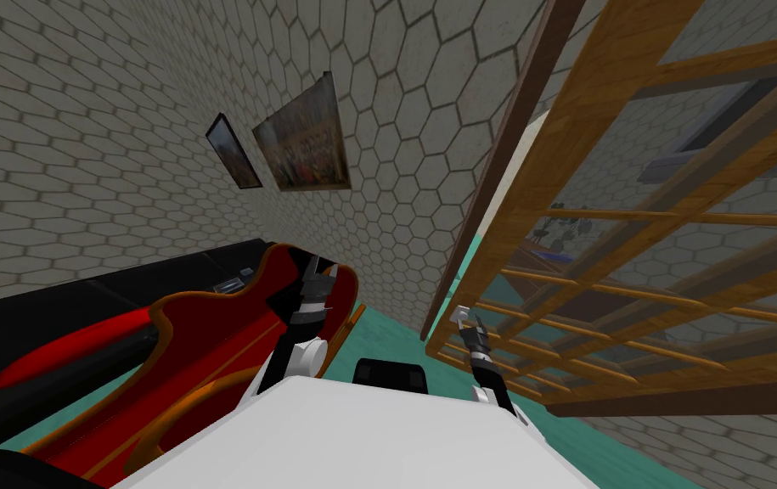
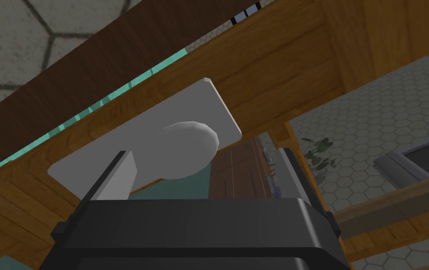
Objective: Pull the door open
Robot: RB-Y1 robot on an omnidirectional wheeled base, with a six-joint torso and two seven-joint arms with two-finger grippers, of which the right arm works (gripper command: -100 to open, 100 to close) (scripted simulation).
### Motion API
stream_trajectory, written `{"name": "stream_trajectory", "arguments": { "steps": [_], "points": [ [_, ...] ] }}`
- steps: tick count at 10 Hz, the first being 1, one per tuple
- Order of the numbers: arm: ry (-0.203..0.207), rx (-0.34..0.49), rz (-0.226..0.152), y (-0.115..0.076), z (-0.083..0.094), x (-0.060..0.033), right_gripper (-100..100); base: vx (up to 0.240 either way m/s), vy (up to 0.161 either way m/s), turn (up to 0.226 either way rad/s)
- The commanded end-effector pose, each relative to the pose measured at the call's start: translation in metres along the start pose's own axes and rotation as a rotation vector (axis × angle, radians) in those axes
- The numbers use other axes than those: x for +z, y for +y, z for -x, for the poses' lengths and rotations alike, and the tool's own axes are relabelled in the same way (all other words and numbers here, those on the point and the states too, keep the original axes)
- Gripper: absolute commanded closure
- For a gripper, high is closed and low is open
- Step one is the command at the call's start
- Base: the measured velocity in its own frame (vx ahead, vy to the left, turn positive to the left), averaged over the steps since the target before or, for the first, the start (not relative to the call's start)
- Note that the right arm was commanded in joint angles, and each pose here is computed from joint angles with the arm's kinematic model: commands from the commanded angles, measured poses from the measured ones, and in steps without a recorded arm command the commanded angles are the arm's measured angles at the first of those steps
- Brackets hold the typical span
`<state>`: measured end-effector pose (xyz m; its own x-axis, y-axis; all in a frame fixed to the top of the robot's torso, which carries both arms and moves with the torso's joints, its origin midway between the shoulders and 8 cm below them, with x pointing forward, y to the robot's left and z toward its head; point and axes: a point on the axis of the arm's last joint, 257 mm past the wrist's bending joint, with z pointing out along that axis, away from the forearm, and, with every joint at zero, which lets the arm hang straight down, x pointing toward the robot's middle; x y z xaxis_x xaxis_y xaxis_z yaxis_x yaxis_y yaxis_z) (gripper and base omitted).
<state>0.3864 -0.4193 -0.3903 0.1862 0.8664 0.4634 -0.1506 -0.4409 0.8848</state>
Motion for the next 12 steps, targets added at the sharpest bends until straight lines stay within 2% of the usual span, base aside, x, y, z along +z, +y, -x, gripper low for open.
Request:
{"name": "stream_trajectory", "arguments": {
  "steps": [1,3,7,8,12],
  "points": [
    [-0.005,0.067,0.002,-0.001,-0.002,0.0012,-100,-0.054,-0.008,0.026],
    [-0.01,0.125,0.004,-0.002,-0.004,0.0023,-100,-0.066,-0.014,0.029],
    [-0.024,0.292,0.011,-0.007,-0.01,0.0054,-100,-0.061,-0.006,0.028],
    [-0.024,0.299,0.011,-0.007,-0.01,0.0054,-100,-0.045,-0.012,0.017],
    [-0.039,0.47,0.018,-0.013,-0.017,0.0083,-100,-0.061,-0.015,0.029]
  ]
}}
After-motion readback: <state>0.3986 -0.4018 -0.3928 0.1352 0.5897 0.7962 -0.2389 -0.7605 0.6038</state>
